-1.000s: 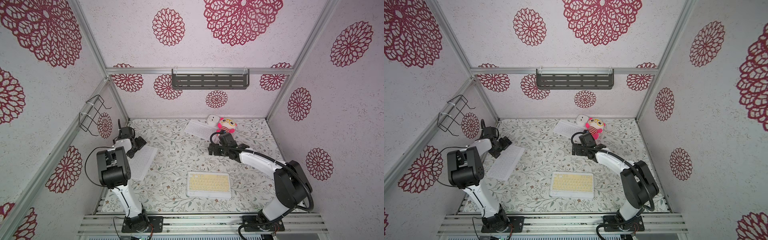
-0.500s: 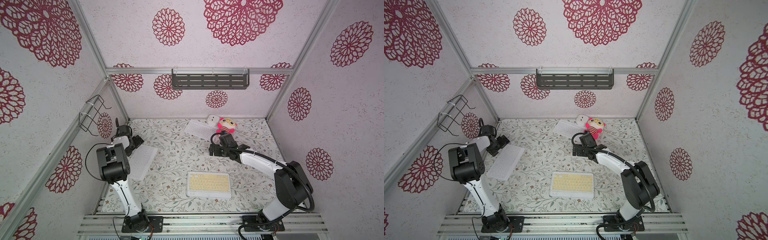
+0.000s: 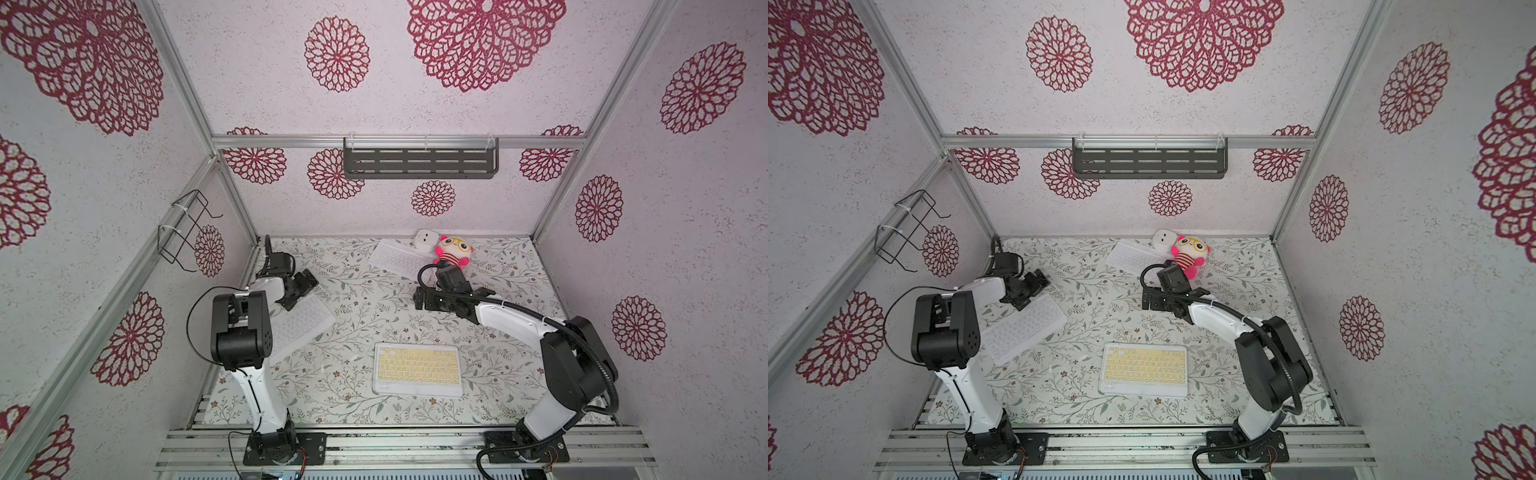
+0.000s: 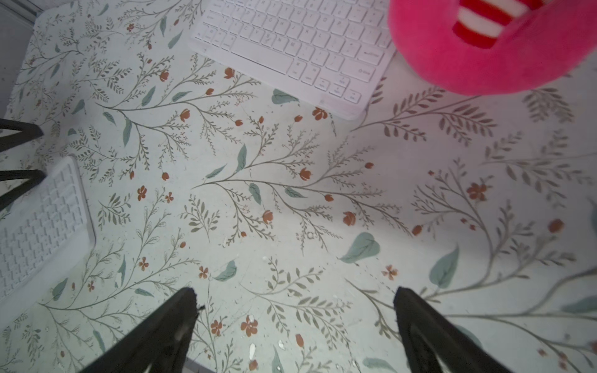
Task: Stack the numeric keypads
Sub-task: Adjust the numeric keypad at the center of the board.
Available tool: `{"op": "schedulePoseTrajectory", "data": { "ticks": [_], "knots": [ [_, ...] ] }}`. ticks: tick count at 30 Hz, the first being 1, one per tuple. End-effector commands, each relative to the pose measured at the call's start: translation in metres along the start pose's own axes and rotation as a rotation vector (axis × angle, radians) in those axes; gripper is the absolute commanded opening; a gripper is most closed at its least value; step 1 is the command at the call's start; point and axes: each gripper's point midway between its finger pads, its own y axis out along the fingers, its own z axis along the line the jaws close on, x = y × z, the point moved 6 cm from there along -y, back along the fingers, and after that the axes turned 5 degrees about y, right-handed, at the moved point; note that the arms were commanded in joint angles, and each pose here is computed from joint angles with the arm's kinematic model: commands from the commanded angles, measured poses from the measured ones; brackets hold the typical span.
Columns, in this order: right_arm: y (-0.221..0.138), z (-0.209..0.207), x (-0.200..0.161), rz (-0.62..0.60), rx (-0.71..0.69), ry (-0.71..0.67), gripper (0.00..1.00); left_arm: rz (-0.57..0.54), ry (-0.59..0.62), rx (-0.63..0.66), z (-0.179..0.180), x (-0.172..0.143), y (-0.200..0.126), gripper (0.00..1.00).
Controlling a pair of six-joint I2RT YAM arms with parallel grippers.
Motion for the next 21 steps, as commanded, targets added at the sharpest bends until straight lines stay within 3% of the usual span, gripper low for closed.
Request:
{"op": "schedulePoseTrajectory", "data": {
  "ticks": [1, 6, 9, 12, 21],
  "knots": [
    [0.011, 0.025, 0.015, 0.001, 0.137, -0.040, 0.98, 0.024, 0.006, -0.016, -0.021, -0.019, -0.007, 0.98],
    [0.039, 0.050, 0.007, 0.080, 0.213, -0.070, 0.98, -0.175, 0.042, 0.012, -0.036, 0.009, -0.066, 0.97],
    [0.052, 0.069, 0.001, 0.112, 0.245, -0.097, 0.98, -0.270, 0.059, 0.124, -0.026, 0.019, -0.104, 0.97],
    [0.064, 0.090, -0.004, 0.141, 0.287, -0.118, 0.97, -0.251, 0.025, 0.245, 0.006, 0.018, -0.119, 0.97],
    [0.095, 0.148, -0.017, 0.205, 0.448, -0.182, 0.98, -0.165, -0.182, 0.287, 0.108, 0.002, -0.126, 0.97]
  ]
}}
